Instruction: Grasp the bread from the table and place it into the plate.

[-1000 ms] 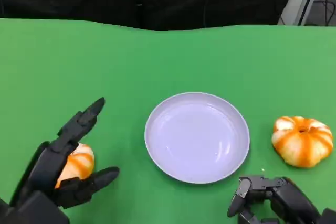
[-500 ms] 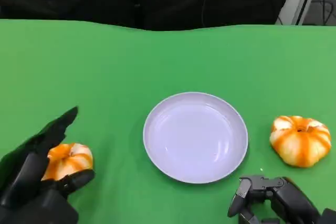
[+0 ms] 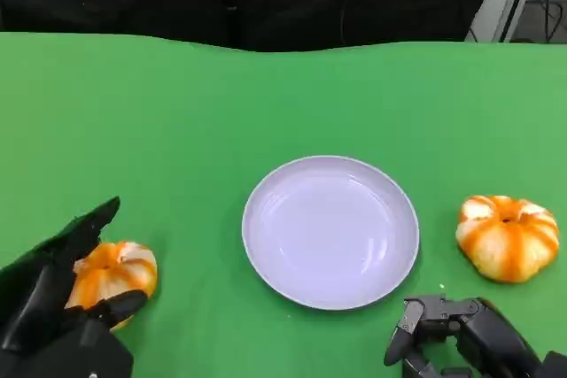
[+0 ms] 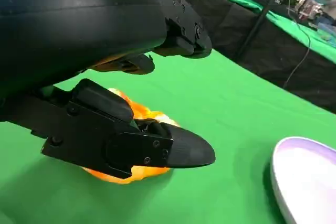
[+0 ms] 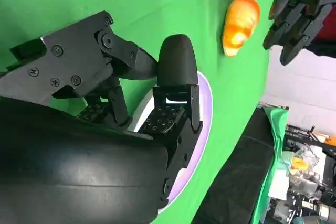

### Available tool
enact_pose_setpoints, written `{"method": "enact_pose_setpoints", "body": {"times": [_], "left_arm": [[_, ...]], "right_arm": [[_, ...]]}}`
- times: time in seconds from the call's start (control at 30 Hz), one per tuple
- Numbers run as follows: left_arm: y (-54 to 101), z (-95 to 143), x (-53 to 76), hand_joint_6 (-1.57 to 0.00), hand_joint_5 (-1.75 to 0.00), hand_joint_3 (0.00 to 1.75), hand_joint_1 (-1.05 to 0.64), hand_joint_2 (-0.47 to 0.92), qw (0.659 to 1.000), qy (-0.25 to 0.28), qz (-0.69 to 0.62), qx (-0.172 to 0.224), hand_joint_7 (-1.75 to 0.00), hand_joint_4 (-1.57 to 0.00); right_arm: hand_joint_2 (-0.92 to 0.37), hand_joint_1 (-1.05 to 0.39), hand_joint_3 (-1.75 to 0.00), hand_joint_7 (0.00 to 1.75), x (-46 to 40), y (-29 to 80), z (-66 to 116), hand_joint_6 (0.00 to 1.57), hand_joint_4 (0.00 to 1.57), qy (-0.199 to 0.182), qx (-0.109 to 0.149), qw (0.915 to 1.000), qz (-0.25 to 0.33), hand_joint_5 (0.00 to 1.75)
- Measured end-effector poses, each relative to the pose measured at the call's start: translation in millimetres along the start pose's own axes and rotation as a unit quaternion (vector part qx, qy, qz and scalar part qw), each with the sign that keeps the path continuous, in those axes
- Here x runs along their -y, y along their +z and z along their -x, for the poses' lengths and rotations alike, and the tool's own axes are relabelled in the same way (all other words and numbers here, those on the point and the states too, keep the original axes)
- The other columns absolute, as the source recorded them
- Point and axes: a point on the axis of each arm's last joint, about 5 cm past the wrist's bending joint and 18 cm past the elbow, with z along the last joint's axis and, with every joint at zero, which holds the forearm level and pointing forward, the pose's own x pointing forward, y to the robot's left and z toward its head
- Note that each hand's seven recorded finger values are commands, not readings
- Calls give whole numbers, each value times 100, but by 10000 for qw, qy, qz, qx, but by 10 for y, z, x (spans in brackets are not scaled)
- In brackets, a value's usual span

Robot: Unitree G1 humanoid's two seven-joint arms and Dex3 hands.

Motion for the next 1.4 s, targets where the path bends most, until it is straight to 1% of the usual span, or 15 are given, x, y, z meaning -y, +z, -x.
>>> {"method": "enact_pose_setpoints", "body": {"times": [0.1,0.23,0.43,0.67,0.9,1.03,1.1,1.13,1.17,1.2,1.23,1.27,1.33,1.4], "left_arm": [[-29,-10,20,-40,-3,45,-89,92,9991,-97,-221,-355,-2,-47],[-41,-20,26,-41,-3,45,-90,92,9972,-287,-422,-542,-2,-49],[-32,-49,27,-41,-2,47,-91,92,9964,-399,-518,-532,-1,-50],[-21,-108,69,-43,-1,48,-93,92,9950,-537,-604,-587,-1,-49],[3,-215,114,-45,-1,49,-93,92,9927,-685,-739,-669,-2,-50],[4,-273,116,-47,-1,50,-96,92,9885,-964,-869,-774,-2,-51],[17,-315,103,-48,-1,32,-83,91,9866,-1075,-919,-816,-1,-51],[24,-330,102,-48,0,19,-70,90,9854,-1132,-938,-853,-1,-52],[34,-348,101,-49,0,10,-61,90,9844,-1182,-961,-881,0,-52],[42,-361,100,-49,0,7,-51,88,9837,-1209,-982,-899,0,-52],[46,-368,99,-49,0,6,-35,84,9831,-1231,-1000,-917,0,-52],[48,-372,100,-49,0,5,-27,82,9827,-1244,-1007,-929,0,-52],[48,-374,102,-49,0,4,-20,82,9821,-1269,-1000,-964,0,-52],[47,-375,104,-50,-2,2,-22,81,9816,-1303,-993,-986,0,-56]], "right_arm": [[-66,-14,-89,113,0,0,0,86,82,1,1,10000,-1,147],[-65,-14,-89,112,0,0,0,86,82,1,3,10000,-1,147],[-66,-13,-88,112,0,2,1,86,82,2,25,10000,9,148],[-66,-14,-89,112,1,2,1,86,82,1,24,10000,11,147],[-66,-13,-89,111,9,4,5,86,82,-1,24,10000,24,147],[-66,-14,-88,111,13,5,7,85,82,-3,26,10000,31,146],[-66,-13,-88,111,13,6,7,85,82,-5,29,10000,33,146],[-66,-13,-88,111,13,7,7,85,82,-5,34,10000,34,146],[-66,-13,-88,111,13,9,6,85,82,-6,41,10000,37,146],[-66,-13,-88,111,14,11,4,85,82,-5,48,10000,40,146],[-66,-13,-88,111,15,13,3,86,82,-5,55,10000,43,147],[-66,-13,-88,111,15,14,2,86,82,-7,59,10000,42,147],[-66,-14,-88,111,16,14,3,86,82,-14,62,10000,35,147],[-66,-14,-88,112,16,14,3,86,82,-17,64,10000,30,147]]}}
